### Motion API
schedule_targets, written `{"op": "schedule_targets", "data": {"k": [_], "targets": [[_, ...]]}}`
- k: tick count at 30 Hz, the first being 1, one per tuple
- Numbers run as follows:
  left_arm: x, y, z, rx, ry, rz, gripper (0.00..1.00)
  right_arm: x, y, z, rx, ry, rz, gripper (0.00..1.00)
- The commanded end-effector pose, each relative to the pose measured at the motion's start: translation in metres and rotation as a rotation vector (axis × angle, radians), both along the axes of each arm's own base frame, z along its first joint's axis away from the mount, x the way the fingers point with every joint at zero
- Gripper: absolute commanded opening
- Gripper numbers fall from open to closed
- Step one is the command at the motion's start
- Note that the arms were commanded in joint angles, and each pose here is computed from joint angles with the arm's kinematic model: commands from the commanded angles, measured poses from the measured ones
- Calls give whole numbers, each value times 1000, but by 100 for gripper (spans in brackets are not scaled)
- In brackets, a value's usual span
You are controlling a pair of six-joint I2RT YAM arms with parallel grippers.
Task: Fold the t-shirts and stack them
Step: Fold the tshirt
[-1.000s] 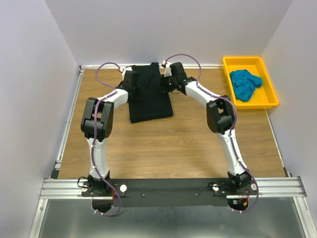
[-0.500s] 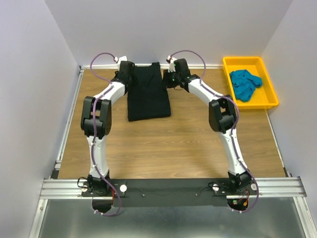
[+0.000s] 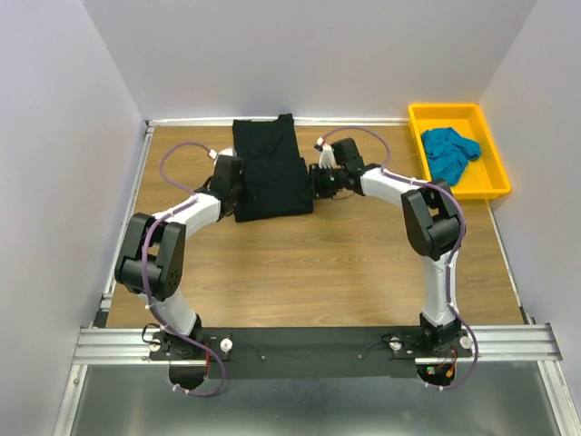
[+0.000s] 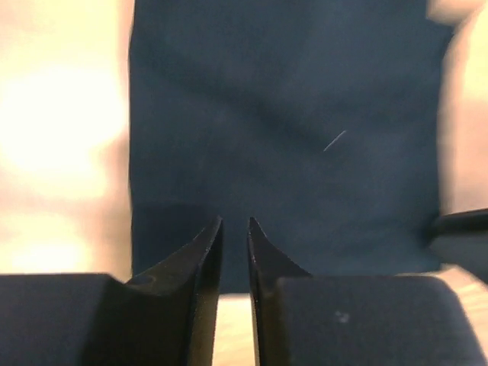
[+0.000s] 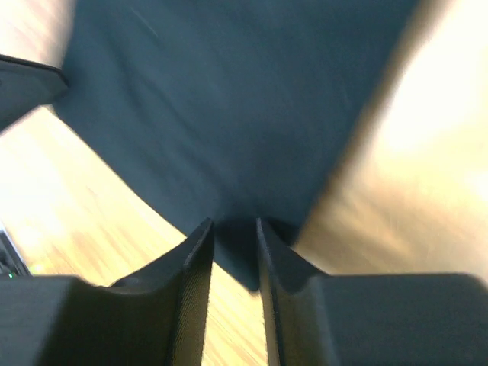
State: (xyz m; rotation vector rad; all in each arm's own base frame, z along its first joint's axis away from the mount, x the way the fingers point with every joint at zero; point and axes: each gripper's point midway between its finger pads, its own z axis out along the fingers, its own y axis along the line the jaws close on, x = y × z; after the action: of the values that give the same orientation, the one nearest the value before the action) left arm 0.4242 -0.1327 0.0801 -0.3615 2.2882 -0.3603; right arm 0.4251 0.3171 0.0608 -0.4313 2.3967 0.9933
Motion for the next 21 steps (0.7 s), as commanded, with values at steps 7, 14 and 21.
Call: {"op": "schedule_targets", "data": {"k": [7,14,21], "targets": [[-82,-13,-69,-105,228,-19,14,-69,-51,-74,-127,164,-30,31],[-155,-29,-68,-178,270,-49,15,-100,-81,-40,-133,120,-80,31],[-157,-35,7,-269,24,-81,48,-133,-38,32,145,113,105,36]]}}
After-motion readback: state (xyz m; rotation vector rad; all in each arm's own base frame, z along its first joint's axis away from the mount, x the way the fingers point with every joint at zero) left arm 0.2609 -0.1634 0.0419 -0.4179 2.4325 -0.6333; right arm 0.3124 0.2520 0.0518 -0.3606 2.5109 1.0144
